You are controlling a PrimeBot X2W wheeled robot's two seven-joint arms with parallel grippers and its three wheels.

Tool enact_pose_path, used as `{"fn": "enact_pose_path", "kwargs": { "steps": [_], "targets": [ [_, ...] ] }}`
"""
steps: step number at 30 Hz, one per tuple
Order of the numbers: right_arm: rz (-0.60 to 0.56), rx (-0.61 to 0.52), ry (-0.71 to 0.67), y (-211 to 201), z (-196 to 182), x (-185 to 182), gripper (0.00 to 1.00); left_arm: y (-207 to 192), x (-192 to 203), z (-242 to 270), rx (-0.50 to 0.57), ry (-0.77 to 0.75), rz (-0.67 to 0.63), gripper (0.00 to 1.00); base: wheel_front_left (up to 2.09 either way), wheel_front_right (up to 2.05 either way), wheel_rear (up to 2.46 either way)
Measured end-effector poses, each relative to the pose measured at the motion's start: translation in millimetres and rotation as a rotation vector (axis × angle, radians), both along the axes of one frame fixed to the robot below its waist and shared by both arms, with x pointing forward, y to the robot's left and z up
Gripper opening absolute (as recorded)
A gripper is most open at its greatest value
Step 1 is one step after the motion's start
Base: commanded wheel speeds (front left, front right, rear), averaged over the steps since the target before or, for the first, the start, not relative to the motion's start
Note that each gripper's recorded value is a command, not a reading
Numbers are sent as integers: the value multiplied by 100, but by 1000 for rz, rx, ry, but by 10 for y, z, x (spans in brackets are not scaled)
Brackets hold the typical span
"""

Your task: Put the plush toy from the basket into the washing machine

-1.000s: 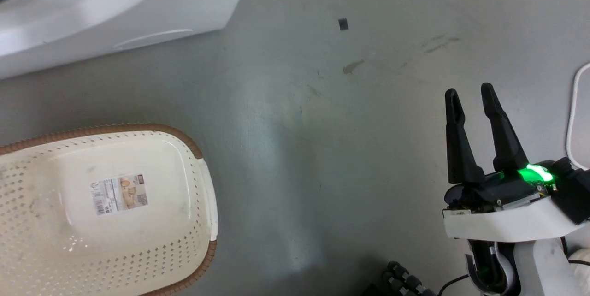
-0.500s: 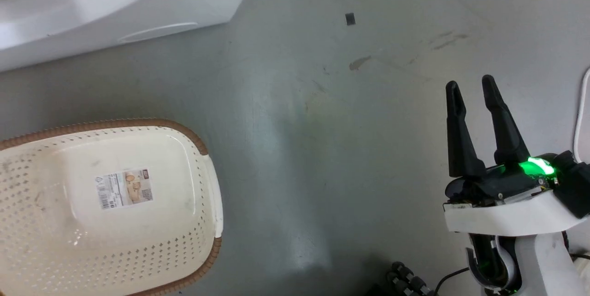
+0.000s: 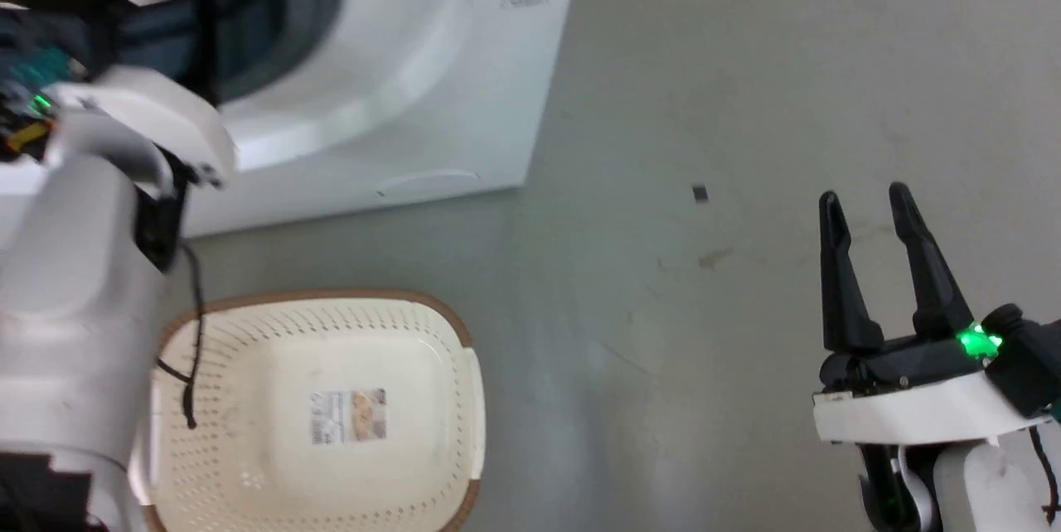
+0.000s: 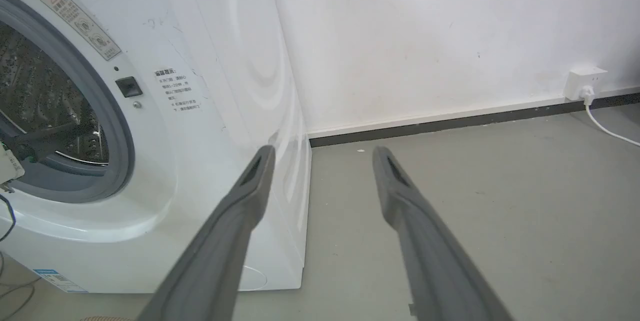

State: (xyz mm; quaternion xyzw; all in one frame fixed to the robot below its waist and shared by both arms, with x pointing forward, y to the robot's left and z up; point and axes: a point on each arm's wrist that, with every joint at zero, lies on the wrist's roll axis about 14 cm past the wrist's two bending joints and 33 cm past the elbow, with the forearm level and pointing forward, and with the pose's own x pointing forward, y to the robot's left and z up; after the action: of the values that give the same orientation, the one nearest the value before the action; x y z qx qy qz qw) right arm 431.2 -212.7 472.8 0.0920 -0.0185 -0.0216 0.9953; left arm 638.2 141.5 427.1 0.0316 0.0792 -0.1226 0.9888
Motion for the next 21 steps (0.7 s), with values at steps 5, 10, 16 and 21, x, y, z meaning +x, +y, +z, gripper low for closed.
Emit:
{"fn": "enact_pose_path", "kwargs": {
  "steps": [5, 10, 16, 21],
  "targets": [
    [39, 2, -55, 146, 231, -115, 100, -4, -462, 321, -32, -52, -3, 100, 0, 0, 0],
    [80, 9, -95, 297, 399, -250, 100, -5, -996, 599, -100, -116, 14, 100, 0, 0, 0],
    [136, 11, -126, 492, 523, -389, 100, 183, -1653, 796, -159, -182, 96, 100, 0, 0, 0],
    [173, 18, -138, 618, 576, -484, 100, 311, -2114, 786, -155, -192, 160, 100, 0, 0, 0]
  ]
}}
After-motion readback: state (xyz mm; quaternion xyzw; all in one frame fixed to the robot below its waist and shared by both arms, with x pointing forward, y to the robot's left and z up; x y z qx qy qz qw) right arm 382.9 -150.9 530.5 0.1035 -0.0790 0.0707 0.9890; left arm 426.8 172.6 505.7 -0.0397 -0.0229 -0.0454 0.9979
